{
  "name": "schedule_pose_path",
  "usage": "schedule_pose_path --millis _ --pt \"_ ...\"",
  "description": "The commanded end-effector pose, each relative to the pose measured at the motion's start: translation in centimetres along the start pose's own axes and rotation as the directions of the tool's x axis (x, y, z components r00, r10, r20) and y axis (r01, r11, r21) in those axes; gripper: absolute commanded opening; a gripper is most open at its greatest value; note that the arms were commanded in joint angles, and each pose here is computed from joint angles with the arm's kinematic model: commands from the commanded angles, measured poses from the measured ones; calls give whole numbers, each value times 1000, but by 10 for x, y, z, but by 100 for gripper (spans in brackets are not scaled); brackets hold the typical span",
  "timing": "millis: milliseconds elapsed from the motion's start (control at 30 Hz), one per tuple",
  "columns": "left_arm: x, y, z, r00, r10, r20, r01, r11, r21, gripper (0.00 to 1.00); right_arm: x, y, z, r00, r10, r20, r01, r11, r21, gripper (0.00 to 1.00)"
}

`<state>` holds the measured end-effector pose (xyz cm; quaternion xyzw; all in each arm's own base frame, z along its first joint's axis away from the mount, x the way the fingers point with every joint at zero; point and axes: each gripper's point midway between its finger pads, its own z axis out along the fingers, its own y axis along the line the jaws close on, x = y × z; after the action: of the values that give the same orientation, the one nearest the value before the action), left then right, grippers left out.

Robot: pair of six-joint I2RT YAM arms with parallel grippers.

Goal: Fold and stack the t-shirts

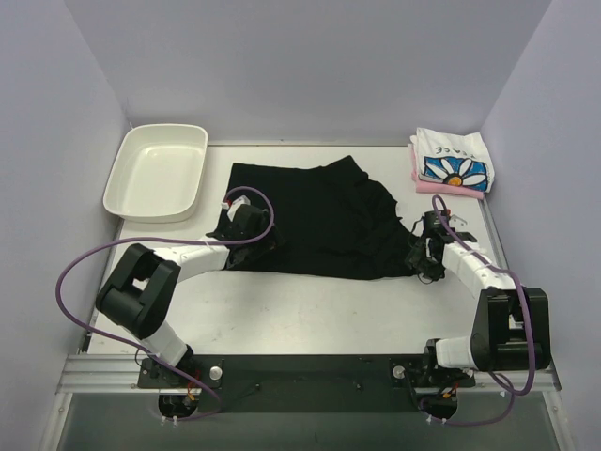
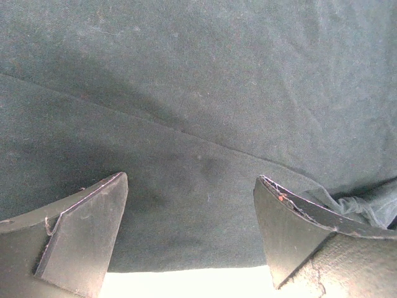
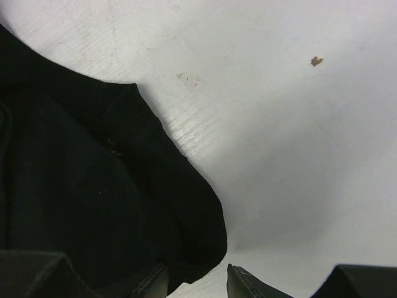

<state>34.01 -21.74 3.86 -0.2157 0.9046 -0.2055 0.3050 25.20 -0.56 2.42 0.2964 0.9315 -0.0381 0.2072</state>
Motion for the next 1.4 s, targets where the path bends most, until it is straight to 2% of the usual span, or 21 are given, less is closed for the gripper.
schedule_pose_path --millis 0,133,233,433,467,767,1167,1200,1300,1333,1367 --pt "22 40 6 998 1 -63 -7 995 -99 93 -4 5 1 1000 6 6 -6 1000 -2 42" --pt "26 45 3 997 -11 -75 4 995 -96 93 -6 3 2 1000 1 11 -2 1000 15 39" --pt "32 51 1 996 -16 -86 7 995 -102 93 -7 3 4 1000 1 7 -1 1000 22 33" --pt "35 63 -6 996 -15 -84 5 993 -115 93 -14 1 7 1000 -4 15 3 998 56 9" --pt "35 64 -7 996 -16 -85 6 993 -116 93 -13 -1 7 1000 -7 13 6 998 67 0" --pt "30 75 -21 998 -12 -56 5 992 -124 93 -26 -26 -2 997 -37 68 23 980 200 0" --pt "24 77 -27 999 -12 -42 7 993 -117 93 -38 -33 -7 993 -36 111 8 970 244 0" --pt "24 77 -28 999 -12 -42 7 993 -115 93 -38 -33 -8 993 -33 113 4 970 243 2" --pt "23 73 -30 999 -13 -39 9 995 -101 93 -43 -17 -17 987 -35 157 7 984 176 28" --pt "22 70 -30 999 -13 -37 9 996 -94 93 -46 -6 -22 981 -60 187 34 989 143 50" --pt "20 68 -31 999 -11 -32 8 996 -90 93 -50 3 -30 973 -76 220 52 992 112 59"
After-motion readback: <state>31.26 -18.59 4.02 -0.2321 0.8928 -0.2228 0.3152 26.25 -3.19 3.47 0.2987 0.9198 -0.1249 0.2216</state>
